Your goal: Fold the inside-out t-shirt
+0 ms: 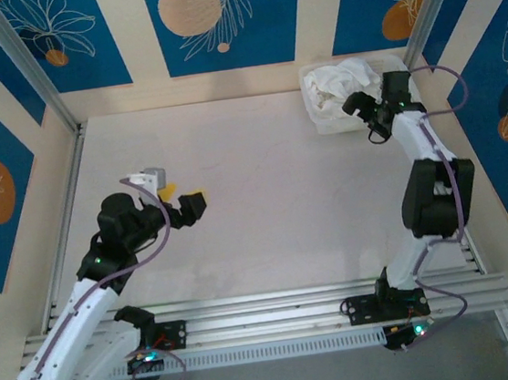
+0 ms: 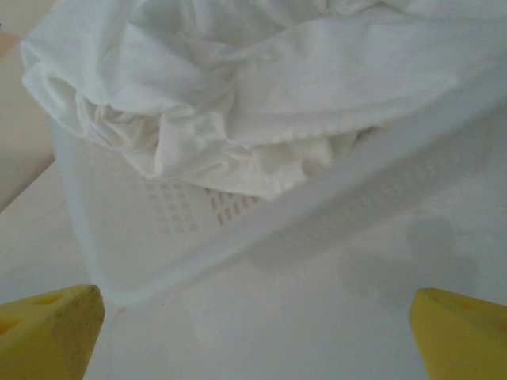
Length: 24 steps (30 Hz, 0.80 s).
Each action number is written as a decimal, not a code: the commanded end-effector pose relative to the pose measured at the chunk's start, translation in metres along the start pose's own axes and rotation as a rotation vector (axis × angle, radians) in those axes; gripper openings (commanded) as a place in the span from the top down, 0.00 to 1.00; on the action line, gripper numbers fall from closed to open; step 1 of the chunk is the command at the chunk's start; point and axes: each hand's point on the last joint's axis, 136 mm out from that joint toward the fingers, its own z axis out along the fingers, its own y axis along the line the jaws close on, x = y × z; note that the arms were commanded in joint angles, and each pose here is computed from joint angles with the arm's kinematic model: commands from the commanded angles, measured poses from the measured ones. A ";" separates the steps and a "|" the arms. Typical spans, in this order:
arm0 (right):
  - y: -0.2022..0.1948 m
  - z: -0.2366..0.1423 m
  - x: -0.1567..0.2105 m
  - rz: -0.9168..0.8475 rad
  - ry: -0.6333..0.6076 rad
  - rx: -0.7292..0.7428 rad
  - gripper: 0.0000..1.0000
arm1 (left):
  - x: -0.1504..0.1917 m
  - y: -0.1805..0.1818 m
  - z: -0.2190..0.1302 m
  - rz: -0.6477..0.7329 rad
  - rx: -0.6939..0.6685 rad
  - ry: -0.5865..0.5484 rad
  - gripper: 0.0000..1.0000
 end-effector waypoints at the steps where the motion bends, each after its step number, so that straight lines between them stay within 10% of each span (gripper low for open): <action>1: 0.027 0.010 -0.027 -0.081 -0.015 -0.042 0.01 | 0.027 0.002 -0.005 -0.026 -0.007 0.096 0.00; 13: 0.062 0.128 -0.047 -0.088 0.141 -0.164 0.06 | 0.028 0.010 0.006 -0.043 -0.049 0.113 0.00; 14: 0.066 0.132 -0.049 -0.087 0.141 -0.179 0.16 | 0.029 0.012 0.008 -0.048 -0.059 0.122 0.00; 17: 0.091 0.113 -0.071 -0.075 0.089 -0.256 0.94 | 0.029 0.011 0.011 -0.057 -0.051 0.136 0.00; 24: 0.195 -0.058 -0.123 -0.206 -0.167 -0.481 1.00 | 0.012 -0.004 -0.001 -0.082 0.010 0.035 0.00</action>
